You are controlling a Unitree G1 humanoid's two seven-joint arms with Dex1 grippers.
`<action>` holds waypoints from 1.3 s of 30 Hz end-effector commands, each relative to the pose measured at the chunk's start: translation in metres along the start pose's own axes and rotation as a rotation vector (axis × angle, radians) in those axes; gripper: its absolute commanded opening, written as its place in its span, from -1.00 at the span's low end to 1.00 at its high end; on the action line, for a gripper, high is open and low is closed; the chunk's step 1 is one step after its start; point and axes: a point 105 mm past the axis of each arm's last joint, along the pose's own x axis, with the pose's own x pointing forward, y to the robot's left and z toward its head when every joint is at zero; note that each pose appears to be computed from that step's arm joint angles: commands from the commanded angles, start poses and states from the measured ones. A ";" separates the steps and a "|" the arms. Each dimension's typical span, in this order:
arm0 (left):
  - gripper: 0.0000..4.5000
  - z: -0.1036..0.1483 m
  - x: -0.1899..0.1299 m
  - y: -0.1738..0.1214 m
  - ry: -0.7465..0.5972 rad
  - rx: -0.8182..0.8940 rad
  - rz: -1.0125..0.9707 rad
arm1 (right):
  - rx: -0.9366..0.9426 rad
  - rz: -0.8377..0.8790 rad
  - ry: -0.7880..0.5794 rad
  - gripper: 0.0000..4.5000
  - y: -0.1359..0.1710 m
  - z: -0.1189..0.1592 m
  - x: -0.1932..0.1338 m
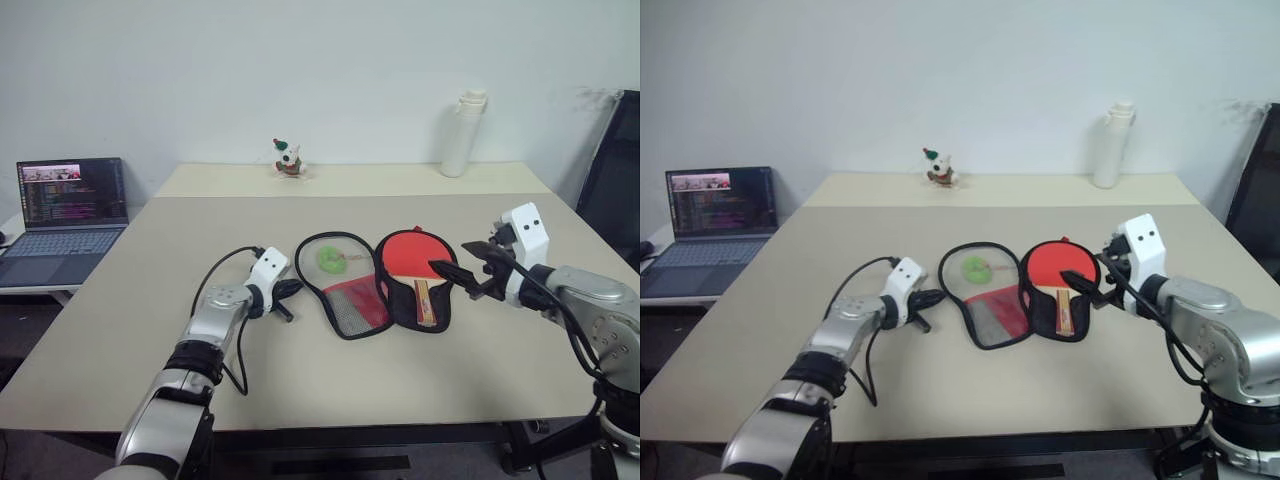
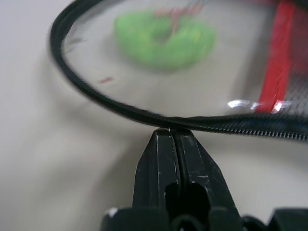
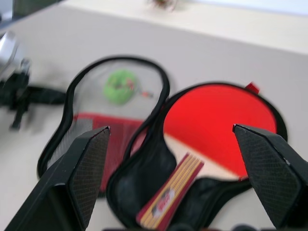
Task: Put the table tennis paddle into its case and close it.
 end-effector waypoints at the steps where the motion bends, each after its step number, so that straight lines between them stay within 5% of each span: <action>1: -0.97 0.045 0.009 -0.004 -0.115 0.051 -0.043 | -0.056 0.044 -0.044 1.00 0.003 0.012 -0.020; 12: -0.97 0.143 0.053 -0.065 -0.293 0.175 -0.227 | -0.096 0.026 0.033 1.00 -0.016 -0.009 -0.061; 19: -0.97 0.178 0.068 -0.094 -0.357 0.187 -0.234 | -0.084 -0.034 0.040 1.00 -0.024 -0.010 -0.063; 27: -0.97 0.151 0.051 -0.072 -0.361 0.166 -0.285 | 0.019 -0.092 0.042 1.00 -0.043 -0.022 -0.025; 39: -0.97 0.103 -0.056 -0.041 -0.419 0.078 -0.436 | 0.122 -0.076 0.148 1.00 -0.061 -0.057 0.044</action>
